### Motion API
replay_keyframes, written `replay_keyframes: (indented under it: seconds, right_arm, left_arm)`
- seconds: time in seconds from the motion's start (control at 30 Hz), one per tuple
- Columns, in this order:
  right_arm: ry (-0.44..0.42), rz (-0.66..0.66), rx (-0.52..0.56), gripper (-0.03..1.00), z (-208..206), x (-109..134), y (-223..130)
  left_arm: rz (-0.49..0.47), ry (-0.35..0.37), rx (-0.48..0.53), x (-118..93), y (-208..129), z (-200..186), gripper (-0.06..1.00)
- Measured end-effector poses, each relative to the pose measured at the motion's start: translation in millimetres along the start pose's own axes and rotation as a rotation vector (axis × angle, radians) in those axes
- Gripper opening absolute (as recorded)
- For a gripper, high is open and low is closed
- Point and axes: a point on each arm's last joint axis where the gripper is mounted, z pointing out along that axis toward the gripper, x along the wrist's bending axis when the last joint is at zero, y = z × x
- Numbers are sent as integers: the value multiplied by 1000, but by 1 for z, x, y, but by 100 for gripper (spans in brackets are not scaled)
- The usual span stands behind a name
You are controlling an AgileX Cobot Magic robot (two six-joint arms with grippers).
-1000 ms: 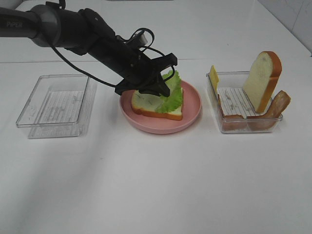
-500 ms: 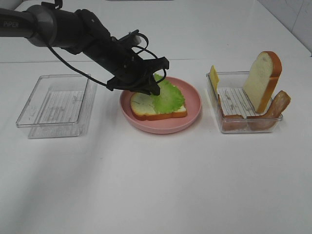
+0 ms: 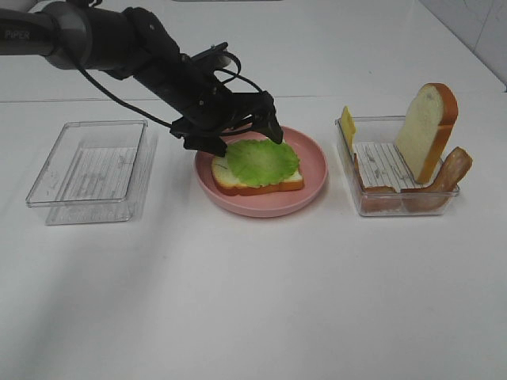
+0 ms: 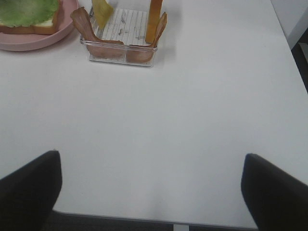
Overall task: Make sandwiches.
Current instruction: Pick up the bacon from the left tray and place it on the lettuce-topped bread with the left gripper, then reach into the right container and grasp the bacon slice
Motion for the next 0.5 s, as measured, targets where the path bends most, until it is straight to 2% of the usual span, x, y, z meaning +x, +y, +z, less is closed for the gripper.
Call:
replay_keyframes:
  seconds: [0.13, 0.23, 0.27, 0.33, 0.37, 0.4, 0.43, 0.47, 0.5]
  right_arm:
    - [0, 0, 0, 98, 0, 0, 0]
    - [0, 0, 0, 98, 0, 0, 0]
    - [0, 0, 0, 98, 0, 0, 0]
    - [0, 0, 0, 98, 0, 0, 0]
    - [0, 0, 0, 98, 0, 0, 0]
    - [0, 0, 0, 98, 0, 0, 0]
    - [0, 0, 0, 98, 0, 0, 0]
    - [0, 0, 0, 98, 0, 0, 0]
    - [0, 0, 0, 98, 0, 0, 0]
  left_arm:
    - [29, -10, 1, -9, 10, -9, 95]
    - [61, 16, 12, -19, 23, -24, 95]
    - [77, 52, 28, -22, 28, -32, 95]
    - [86, 78, 38, -23, 30, -37, 95]
    - [98, 133, 65, -24, 34, -46, 95]
    - [98, 133, 65, -24, 34, -46, 95]
    - [105, 166, 75, -24, 36, -52, 95]
    - [128, 228, 84, -26, 42, -64, 95]
    - [128, 228, 84, -26, 42, -64, 95]
